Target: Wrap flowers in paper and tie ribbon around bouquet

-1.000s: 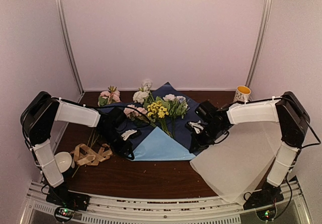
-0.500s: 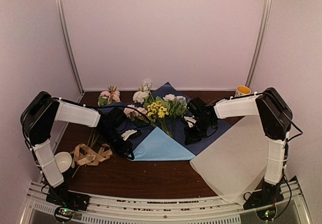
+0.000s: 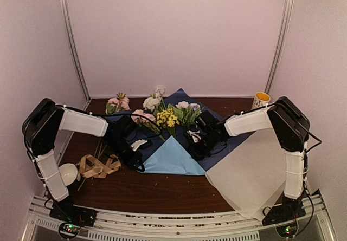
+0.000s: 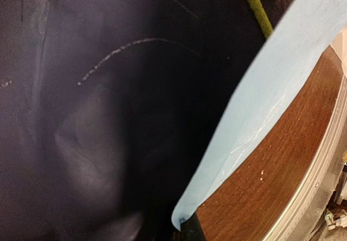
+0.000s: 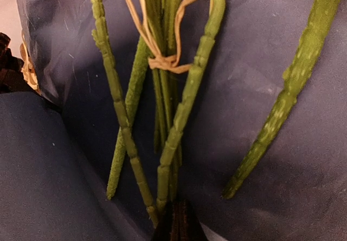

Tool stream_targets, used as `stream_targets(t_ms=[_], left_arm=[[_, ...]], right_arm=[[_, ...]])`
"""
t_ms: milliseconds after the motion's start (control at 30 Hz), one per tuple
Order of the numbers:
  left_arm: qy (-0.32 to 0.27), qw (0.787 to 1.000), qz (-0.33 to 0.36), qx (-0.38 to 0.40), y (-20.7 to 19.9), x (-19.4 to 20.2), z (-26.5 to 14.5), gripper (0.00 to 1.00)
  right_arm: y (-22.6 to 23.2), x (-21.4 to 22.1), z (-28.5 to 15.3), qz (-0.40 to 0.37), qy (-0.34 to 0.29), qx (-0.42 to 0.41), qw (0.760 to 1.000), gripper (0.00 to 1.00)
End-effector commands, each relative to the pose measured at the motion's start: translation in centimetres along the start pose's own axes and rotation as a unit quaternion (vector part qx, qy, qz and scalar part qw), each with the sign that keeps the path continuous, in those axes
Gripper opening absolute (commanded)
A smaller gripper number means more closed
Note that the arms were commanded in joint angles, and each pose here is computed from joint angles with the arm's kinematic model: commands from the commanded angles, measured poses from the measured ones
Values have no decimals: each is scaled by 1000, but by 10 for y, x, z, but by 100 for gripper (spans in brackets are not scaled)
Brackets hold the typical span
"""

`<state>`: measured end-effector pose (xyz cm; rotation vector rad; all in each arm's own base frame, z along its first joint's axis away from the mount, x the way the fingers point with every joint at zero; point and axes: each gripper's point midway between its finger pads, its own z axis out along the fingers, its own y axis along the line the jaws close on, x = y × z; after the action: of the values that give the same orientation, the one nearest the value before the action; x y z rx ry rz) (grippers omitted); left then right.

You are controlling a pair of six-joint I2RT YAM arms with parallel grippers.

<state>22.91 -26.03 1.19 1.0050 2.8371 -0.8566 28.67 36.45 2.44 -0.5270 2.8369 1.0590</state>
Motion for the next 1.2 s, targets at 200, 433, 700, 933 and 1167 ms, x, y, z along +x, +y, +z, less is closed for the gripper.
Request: stream_targets(t_ms=[200, 433, 700, 933, 1167], left_arm=[[70, 996, -28, -44, 26, 40, 16, 0], [71, 996, -25, -43, 26, 39, 16, 0], [74, 996, -21, -41, 26, 38, 18, 0], [74, 996, -20, -42, 27, 38, 18, 0], [76, 996, -19, -40, 27, 38, 19, 0]], right_arm=[[-35, -71, -67, 8, -120, 116, 986, 6], [-75, -136, -74, 31, -168, 196, 965, 8], [-63, -175, -46, 15, -153, 183, 971, 8], [-24, -192, -37, -4, -145, 114, 983, 7], [12, -196, -78, -48, -202, 117, 971, 6]])
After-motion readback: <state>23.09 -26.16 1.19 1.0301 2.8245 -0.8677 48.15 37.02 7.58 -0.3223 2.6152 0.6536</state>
